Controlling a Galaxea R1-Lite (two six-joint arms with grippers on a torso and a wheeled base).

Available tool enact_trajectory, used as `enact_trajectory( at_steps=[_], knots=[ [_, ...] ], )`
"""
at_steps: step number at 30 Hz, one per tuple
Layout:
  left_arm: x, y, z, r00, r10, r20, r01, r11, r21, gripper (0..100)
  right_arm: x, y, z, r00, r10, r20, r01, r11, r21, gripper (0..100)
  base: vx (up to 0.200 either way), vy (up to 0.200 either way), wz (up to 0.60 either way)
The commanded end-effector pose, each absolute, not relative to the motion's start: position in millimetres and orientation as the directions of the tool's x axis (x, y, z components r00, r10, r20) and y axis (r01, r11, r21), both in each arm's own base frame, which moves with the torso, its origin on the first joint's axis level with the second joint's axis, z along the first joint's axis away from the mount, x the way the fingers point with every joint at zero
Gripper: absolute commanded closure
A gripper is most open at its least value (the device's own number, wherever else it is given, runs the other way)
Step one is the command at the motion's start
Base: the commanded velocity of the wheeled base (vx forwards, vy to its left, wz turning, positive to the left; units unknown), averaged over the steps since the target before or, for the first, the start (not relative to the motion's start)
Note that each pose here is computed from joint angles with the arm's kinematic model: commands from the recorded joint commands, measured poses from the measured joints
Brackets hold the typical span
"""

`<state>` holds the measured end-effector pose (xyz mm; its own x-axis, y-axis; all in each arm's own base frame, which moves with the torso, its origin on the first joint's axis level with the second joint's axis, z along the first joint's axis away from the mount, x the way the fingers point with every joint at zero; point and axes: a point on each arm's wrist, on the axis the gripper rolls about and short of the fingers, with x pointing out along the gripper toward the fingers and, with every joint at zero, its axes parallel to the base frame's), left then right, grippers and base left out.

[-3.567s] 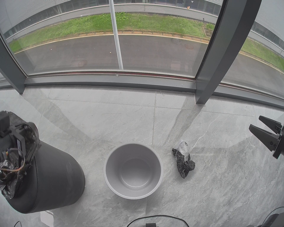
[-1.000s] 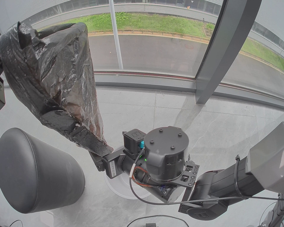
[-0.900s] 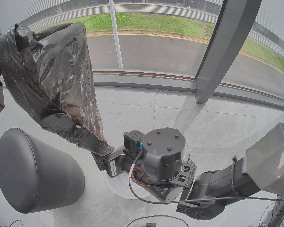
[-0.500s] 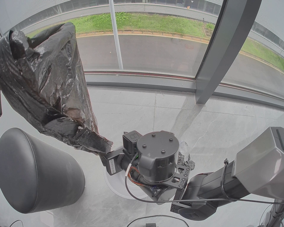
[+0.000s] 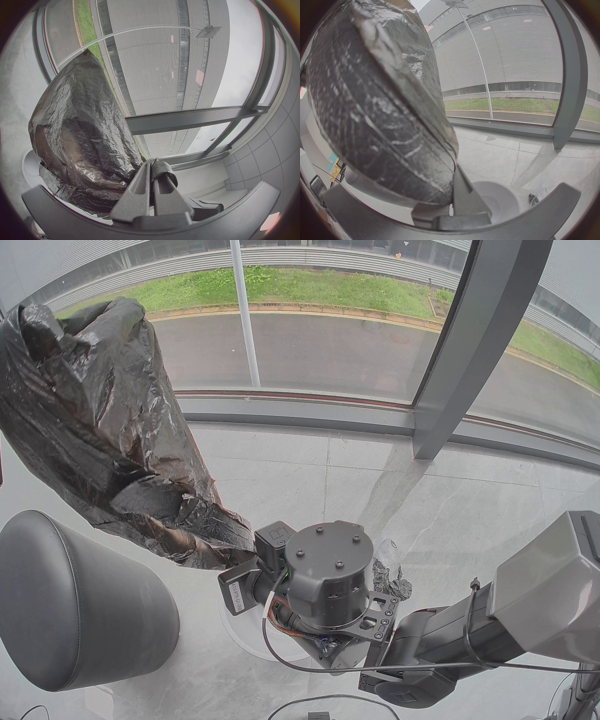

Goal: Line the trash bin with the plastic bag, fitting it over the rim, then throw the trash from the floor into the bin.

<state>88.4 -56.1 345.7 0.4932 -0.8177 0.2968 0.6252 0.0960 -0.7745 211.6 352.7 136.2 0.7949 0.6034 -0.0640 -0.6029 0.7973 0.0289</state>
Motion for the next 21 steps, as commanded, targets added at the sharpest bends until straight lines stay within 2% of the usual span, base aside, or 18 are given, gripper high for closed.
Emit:
enact_trajectory(
  at_steps=[1,3,7,8,9,11,14,18,21],
  knots=[
    [89,-56,344,0.496,-0.817,0.293,0.626,0.103,-0.773,100,208,341,151,0.798,0.598,-0.076,-0.6,0.8,-0.009,100,0.0,0.0,0.0],
    [92,-57,342,0.508,-0.814,0.282,0.621,0.119,-0.775,100,205,324,161,0.795,0.588,-0.147,-0.602,0.794,-0.083,100,0.0,0.0,0.0],
    [103,-58,330,0.552,-0.801,0.233,0.637,0.224,-0.738,100,203,290,192,0.8,0.55,-0.238,-0.586,0.802,-0.115,100,0.0,0.0,0.0],
    [103,-58,330,0.552,-0.801,0.233,0.637,0.224,-0.738,100,203,290,192,0.8,0.55,-0.238,-0.586,0.802,-0.115,100,0.0,0.0,0.0],
    [116,-58,310,0.614,-0.772,0.163,0.658,0.386,-0.647,100,202,259,221,0.79,0.504,-0.35,-0.577,0.804,-0.143,100,0.0,0.0,0.0],
    [124,-58,299,0.646,-0.753,0.122,0.658,0.469,-0.588,100,200,244,234,0.776,0.47,-0.421,-0.571,0.808,-0.149,100,0.0,0.0,0.0],
    [145,-61,274,0.752,-0.659,0.024,0.597,0.665,-0.449,100,196,216,266,0.687,0.457,-0.565,-0.588,0.806,-0.064,100,0.0,0.0,0.0],
    [156,-63,257,0.841,-0.54,-0.043,0.505,0.81,-0.299,100,194,198,289,0.545,0.523,-0.655,-0.651,0.756,0.062,100,0.0,0.0,0.0],
    [154,-61,253,0.866,-0.498,-0.047,0.473,0.846,-0.247,100,193,192,296,0.51,0.522,-0.684,-0.653,0.752,0.088,100,0.0,0.0,0.0]
  ],
)
